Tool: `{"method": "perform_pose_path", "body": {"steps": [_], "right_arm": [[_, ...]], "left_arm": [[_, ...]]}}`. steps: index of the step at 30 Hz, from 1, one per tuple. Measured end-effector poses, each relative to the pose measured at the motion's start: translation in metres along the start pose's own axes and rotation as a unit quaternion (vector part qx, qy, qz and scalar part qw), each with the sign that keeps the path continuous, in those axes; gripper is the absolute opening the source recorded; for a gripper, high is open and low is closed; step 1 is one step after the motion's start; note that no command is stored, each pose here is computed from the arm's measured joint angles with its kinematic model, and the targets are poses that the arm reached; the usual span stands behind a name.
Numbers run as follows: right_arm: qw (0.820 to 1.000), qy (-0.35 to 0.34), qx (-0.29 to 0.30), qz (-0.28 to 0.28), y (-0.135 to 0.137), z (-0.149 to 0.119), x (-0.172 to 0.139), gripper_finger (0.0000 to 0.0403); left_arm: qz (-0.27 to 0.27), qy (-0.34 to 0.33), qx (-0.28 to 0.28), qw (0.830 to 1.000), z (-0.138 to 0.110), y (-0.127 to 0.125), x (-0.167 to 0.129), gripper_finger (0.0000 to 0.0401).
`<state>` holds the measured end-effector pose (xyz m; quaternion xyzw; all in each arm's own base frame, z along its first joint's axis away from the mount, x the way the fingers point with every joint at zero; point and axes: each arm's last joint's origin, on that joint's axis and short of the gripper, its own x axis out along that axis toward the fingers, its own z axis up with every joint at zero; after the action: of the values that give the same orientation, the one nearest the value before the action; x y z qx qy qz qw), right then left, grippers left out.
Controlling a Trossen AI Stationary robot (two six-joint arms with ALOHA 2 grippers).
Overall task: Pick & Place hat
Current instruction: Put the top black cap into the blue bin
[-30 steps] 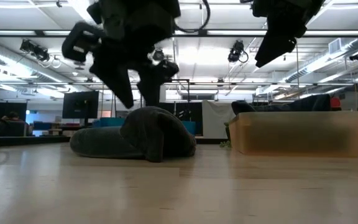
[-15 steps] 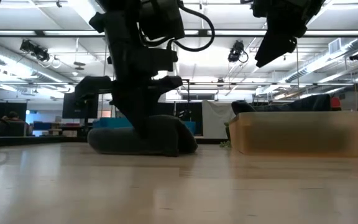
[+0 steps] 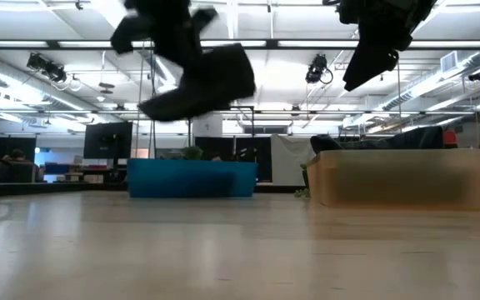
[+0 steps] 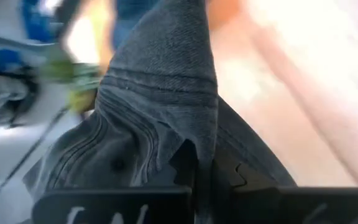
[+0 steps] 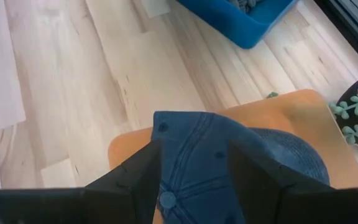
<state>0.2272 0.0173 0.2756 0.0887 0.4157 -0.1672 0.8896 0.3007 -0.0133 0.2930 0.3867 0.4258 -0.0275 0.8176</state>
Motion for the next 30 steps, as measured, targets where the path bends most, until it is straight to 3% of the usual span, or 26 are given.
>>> {"method": "perform_pose_path", "body": {"steps": [4,8,14,20,26,30], "right_arm": [[1.000,0.001,-0.001,-0.001,0.000,0.000,0.000,0.0187],[1.000,0.000,-0.014,-0.001,0.000,0.000,0.000,0.0188],[1.000,-0.001,-0.026,-0.001,0.000,0.000,0.000,0.0188],[1.000,-0.001,-0.022,-0.001,0.000,0.000,0.000,0.0188],[1.000,-0.002,-0.022,-0.001,0.000,0.000,0.000,0.0187],[1.000,-0.002,-0.022,-0.001,0.000,0.000,0.000,0.0188]], "left_arm": [[0.050,-0.015,-0.012,0.999,-0.016,0.023,-0.026,0.0016],[0.064,0.011,-0.016,0.998,-0.038,0.044,-0.023,0.0015],[-0.011,0.025,-0.062,0.998,-0.071,0.063,0.017,0.0013],[-0.046,0.084,-0.085,0.992,-0.095,0.068,0.065,0.0013],[-0.089,0.121,-0.046,0.988,-0.109,0.060,0.103,0.0012],[-0.092,0.136,-0.027,0.986,-0.113,0.058,0.113,0.0012]]}}
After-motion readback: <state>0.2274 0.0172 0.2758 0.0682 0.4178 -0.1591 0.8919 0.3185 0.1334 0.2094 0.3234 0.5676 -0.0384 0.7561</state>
